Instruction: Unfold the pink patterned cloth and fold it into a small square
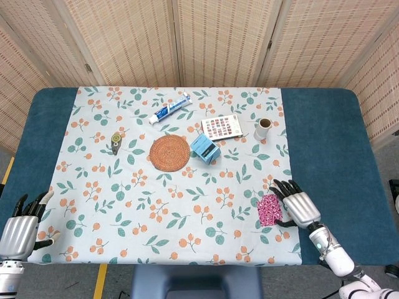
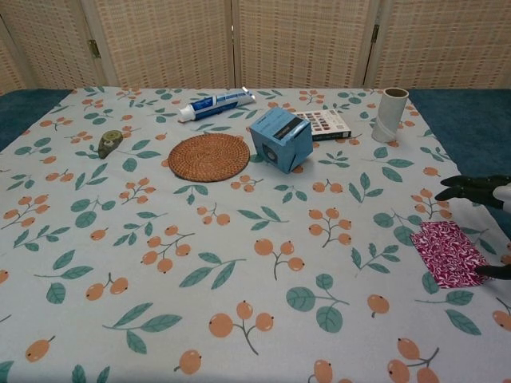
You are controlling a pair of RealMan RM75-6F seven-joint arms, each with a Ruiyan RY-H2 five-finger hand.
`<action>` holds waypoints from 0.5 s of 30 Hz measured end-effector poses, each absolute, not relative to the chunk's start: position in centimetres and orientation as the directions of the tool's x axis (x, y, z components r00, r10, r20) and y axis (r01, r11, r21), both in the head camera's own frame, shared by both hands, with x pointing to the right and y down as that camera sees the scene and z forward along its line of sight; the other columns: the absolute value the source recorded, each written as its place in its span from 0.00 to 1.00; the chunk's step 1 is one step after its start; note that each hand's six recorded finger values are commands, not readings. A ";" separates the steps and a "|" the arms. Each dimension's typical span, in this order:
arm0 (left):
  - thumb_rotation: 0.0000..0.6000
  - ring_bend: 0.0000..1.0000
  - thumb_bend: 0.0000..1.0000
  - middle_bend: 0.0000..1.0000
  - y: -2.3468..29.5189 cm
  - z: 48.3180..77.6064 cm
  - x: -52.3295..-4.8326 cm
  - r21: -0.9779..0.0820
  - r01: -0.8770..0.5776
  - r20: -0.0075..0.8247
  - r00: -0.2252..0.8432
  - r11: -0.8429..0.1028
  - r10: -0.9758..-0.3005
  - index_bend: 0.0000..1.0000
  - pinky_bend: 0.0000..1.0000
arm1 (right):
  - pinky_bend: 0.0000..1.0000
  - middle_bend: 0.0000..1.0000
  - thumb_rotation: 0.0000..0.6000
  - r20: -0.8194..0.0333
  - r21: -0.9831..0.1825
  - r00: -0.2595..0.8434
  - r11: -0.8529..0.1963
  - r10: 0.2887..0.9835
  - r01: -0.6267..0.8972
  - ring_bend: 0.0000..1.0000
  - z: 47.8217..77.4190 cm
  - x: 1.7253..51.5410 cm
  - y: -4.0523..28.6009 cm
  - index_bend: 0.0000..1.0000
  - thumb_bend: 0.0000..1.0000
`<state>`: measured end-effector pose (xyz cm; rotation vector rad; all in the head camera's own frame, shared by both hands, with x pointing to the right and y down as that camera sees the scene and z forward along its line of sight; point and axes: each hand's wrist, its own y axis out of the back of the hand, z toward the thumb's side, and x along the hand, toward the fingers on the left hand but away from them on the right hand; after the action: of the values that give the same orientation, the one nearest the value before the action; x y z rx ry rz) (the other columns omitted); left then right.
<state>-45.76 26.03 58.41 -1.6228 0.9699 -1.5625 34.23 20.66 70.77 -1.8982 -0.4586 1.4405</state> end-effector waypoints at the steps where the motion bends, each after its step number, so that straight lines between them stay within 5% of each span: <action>1: 1.00 0.26 0.19 0.16 26.0 58.4 -45.8 -0.867 -0.059 0.496 0.004 -0.495 -0.869 0.10 0.00 | 0.00 0.00 0.74 -0.692 -0.709 0.320 -0.693 0.647 -0.131 0.00 70.9 34.1 20.7 0.09 0.26; 15: 1.00 0.26 0.19 0.17 26.0 58.7 -45.9 -0.863 -0.061 0.502 0.002 -0.501 -0.865 0.10 0.00 | 0.00 0.00 0.74 -0.691 -0.711 0.323 -0.689 0.646 -0.144 0.00 71.8 33.2 19.6 0.08 0.26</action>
<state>-45.88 25.98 58.69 -1.6280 0.9684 -1.5695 33.25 19.60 71.81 -1.8900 -0.4438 1.4367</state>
